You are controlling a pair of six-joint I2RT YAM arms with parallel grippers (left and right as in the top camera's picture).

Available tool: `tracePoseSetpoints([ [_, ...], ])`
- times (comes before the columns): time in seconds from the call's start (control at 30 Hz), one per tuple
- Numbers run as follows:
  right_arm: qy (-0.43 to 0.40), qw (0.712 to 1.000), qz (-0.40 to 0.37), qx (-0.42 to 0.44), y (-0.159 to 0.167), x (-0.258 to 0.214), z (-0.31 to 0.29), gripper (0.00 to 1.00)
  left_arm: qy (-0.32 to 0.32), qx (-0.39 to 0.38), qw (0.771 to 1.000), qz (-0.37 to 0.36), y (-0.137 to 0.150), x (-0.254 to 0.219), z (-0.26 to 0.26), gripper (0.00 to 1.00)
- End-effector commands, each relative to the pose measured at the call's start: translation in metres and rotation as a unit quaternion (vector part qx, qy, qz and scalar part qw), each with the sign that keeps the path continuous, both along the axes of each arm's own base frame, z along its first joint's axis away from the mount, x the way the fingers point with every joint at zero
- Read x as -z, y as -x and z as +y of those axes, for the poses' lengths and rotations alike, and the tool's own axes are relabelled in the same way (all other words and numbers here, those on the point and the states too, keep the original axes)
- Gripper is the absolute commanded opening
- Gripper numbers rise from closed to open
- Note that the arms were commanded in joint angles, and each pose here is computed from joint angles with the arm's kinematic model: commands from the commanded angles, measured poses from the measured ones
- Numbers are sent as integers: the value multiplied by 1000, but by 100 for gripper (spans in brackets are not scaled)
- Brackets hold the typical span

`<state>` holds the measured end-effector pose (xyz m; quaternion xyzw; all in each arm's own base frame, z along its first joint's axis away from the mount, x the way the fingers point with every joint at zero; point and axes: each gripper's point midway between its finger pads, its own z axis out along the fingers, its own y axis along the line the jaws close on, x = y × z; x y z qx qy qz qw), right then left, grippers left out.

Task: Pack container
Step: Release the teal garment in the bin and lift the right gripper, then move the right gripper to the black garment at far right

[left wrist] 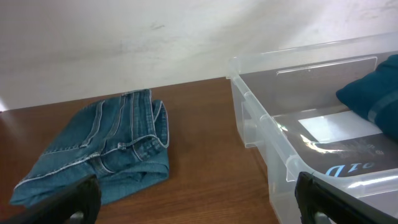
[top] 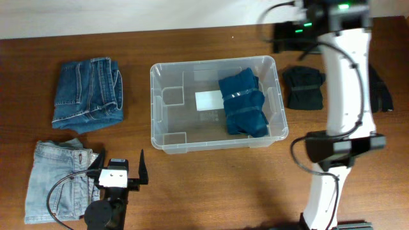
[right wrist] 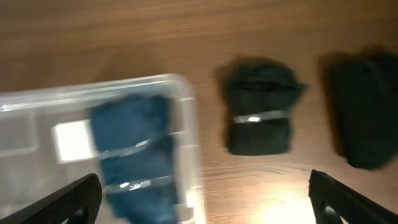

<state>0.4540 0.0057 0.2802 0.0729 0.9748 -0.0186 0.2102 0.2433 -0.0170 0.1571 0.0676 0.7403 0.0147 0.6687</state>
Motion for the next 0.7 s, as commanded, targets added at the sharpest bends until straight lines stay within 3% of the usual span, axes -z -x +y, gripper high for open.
tracePoseSetpoints([
  [0.0, -25, 998, 8, 54, 4, 4, -55, 98, -7, 5, 1000, -2, 0, 1, -1, 99],
  [0.2, -44, 982, 4, 183, 22, 10, -157, 98, -7, 5, 1000, -2, 0, 1, -1, 99],
  [0.27, -69, 960, 11, 273, 36, 20, -191, 99, -7, 5, 1000, -2, 0, 1, -1, 99],
  [0.33, -137, 917, 21, 374, 52, 34, -218, 99, -7, 5, 1000, -2, 0, 1, -1, 99],
  [0.4, -186, 886, 31, 424, 63, 45, -231, 99, -7, 5, 1000, -2, 0, 1, -1, 99],
  [0.67, -233, 812, 70, 531, 129, 91, -306, 99, -7, 5, 1000, -2, 0, 1, -1, 99],
])
